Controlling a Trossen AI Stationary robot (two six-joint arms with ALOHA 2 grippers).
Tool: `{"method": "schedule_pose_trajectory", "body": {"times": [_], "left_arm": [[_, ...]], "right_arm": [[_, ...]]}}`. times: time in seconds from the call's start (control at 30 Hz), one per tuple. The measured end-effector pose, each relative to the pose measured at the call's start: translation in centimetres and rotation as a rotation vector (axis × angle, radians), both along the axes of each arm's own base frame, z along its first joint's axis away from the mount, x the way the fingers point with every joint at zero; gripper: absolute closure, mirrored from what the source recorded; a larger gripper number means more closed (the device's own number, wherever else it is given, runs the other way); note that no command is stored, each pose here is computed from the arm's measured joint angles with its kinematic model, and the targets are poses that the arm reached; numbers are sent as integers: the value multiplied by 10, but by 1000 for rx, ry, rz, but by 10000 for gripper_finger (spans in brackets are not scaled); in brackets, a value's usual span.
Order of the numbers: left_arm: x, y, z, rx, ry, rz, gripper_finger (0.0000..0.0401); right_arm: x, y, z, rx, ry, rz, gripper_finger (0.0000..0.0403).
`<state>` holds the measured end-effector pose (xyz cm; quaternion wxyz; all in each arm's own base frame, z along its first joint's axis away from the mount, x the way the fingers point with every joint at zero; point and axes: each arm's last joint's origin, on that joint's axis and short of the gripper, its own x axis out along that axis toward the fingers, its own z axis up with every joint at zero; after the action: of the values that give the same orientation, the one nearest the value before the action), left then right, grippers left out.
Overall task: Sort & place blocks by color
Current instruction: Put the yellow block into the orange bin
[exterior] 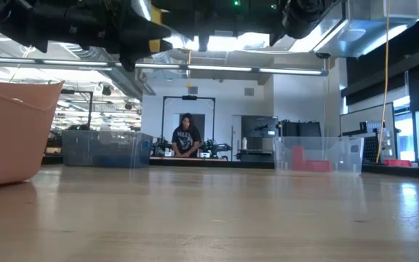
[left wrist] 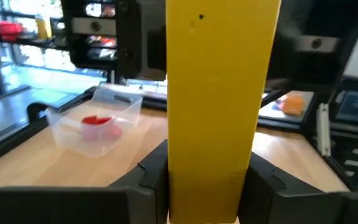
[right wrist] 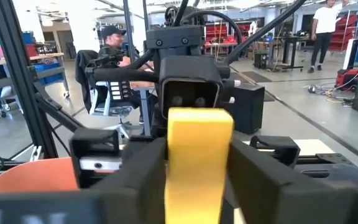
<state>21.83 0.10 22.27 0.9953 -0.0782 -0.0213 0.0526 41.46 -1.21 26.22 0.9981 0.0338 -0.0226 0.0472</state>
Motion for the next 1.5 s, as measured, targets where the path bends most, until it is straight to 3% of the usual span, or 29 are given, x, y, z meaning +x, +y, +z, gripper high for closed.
{"method": "schedule_pose_trajectory", "body": {"times": [0.17, 0.33, 0.53, 0.63, 0.73, 0.93, 1.17, 1.33, 1.5], "left_arm": [[-9, 2, 2, 11, 59, 58, 284], [-28, 4, 10, 35, 106, 117, 284], [-56, 2, 16, 28, 138, 98, 284], [-68, -2, 16, -6, 69, 71, 284], [-75, -6, 8, -23, 33, 58, 284], [-81, -11, -7, -48, -26, 64, 284], [-81, -11, 2, -72, -51, 45, 284], [-78, -26, 13, -132, 133, -112, 284], [-77, -59, 30, -75, 402, -290, 284]], "right_arm": [[-8, -6, 7, -3, 74, -21, 120], [-28, -17, 20, -37, 213, -58, 69], [-66, -14, 19, -89, 319, -61, 63], [-93, -13, 5, -63, 324, -102, 62], [-122, -10, -13, -18, 261, -142, 62], [-165, -4, -33, 73, -2, -138, 62], [-176, -3, -36, 92, -40, -144, 61], [-176, -3, -37, 94, -22, -144, 61], [-176, -3, -42, 90, 31, -147, 61]]}}
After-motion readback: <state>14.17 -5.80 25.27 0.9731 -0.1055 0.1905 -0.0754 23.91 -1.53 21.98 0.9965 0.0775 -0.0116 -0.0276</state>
